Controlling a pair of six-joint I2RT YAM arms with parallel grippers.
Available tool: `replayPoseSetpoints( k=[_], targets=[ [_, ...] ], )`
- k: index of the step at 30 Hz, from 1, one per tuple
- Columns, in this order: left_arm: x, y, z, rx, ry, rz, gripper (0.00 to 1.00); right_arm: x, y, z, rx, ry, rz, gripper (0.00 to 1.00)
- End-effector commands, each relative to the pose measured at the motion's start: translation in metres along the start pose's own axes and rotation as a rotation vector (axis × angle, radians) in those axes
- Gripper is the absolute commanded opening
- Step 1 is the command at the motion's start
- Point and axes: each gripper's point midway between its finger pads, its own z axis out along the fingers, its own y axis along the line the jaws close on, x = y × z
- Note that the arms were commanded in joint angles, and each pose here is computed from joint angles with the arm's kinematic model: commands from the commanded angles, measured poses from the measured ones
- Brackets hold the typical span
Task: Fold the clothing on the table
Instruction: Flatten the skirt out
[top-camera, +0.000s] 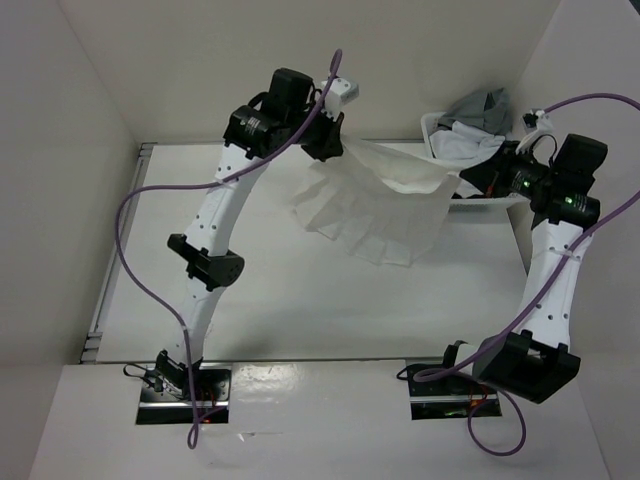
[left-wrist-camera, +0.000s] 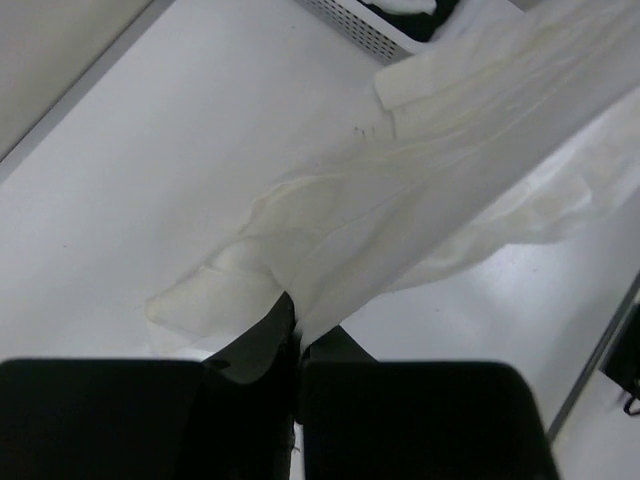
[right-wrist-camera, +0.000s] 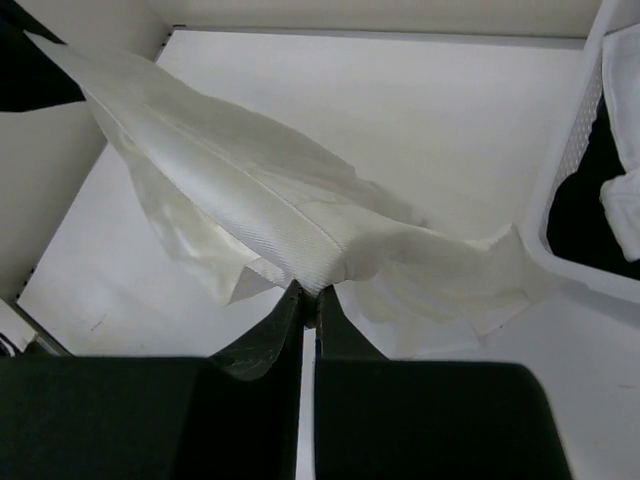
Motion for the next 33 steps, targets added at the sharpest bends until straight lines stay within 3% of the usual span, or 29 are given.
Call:
replayPoseSetpoints(
  k=[1, 5, 7, 8, 13, 18, 21, 25, 33],
  targets=[
    [-0.028, -0.025, -0.054, 0.084, -0.081, 0.072, 0.00, -0.034, 0.014, -0.011, -0.017, -0.050, -0.063, 0.00],
    [-0.047, -0.031, -0.106, 0.019, -0.148, 0.107, 0.00, -0.055, 0.018, -0.013, -0.026, -0.065, -0.085, 0.00],
    [-0.043, -0.032, -0.113, -0.010, -0.139, 0.107, 0.00, -0.070, 0.022, -0.013, -0.024, -0.080, -0.104, 0.00],
    [-0.051, -0.030, -0.137, -0.063, -0.175, 0.128, 0.00, -0.070, 0.016, -0.008, -0.024, -0.068, -0.073, 0.00],
    [-0.031, -0.013, -0.168, -0.179, -0.142, 0.144, 0.00, -0.081, 0.010, 0.013, -0.010, -0.053, -0.070, 0.00],
    [0.000, 0.003, -0.163, -0.183, -0.074, 0.126, 0.00, -0.079, -0.015, 0.049, 0.069, 0.002, -0.054, 0.00],
    [0.014, 0.015, -0.162, -0.215, -0.051, 0.107, 0.00, -0.061, 0.000, 0.088, 0.102, 0.082, -0.116, 0.00],
    [0.040, 0.045, -0.161, -0.289, -0.012, 0.043, 0.00, -0.056, -0.032, 0.111, 0.179, 0.124, -0.077, 0.00],
    [0.091, 0.091, -0.167, -0.370, 0.043, -0.106, 0.00, -0.012, 0.008, 0.189, 0.403, 0.227, -0.261, 0.00]
  ],
)
